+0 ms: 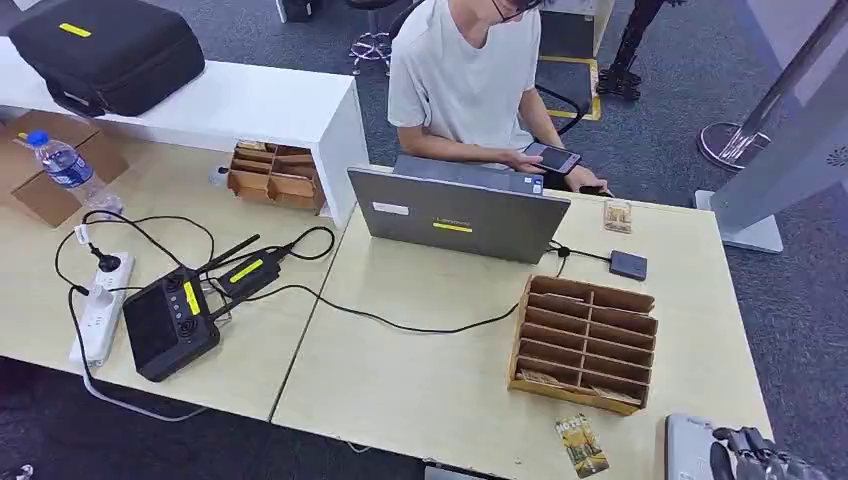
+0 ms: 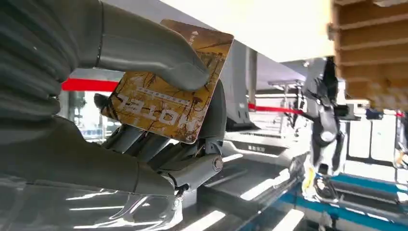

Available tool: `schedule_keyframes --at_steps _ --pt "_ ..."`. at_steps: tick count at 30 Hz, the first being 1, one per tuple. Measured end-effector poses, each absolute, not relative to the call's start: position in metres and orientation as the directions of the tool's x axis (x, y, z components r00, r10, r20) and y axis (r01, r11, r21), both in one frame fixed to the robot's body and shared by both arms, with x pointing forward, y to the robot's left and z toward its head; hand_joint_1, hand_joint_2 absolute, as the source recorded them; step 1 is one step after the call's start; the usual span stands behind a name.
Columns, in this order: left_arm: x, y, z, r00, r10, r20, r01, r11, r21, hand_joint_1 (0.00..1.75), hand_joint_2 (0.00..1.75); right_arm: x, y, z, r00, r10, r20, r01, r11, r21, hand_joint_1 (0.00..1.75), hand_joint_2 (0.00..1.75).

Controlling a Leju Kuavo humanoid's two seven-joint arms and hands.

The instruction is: Pass the card to the sensor for recognition and then transmit it.

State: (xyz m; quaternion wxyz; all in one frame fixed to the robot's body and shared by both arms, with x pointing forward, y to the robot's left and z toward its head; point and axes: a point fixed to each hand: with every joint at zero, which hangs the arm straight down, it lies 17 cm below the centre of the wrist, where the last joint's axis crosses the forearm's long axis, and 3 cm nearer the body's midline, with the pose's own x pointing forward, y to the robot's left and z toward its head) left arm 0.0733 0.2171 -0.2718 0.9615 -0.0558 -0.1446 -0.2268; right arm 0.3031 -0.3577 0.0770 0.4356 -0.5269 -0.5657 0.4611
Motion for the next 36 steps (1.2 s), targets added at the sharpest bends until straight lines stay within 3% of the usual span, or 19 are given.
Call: schedule_keyframes --at_steps 36 --pt "0.073 0.217 -0.272 0.863 -0.411 0.294 0.441 0.896 -0.041 0.00 1.75 0.283 -0.379 0.009 0.024 0.997 0.068 0.035 0.067 -0.997 1.75 1.75"
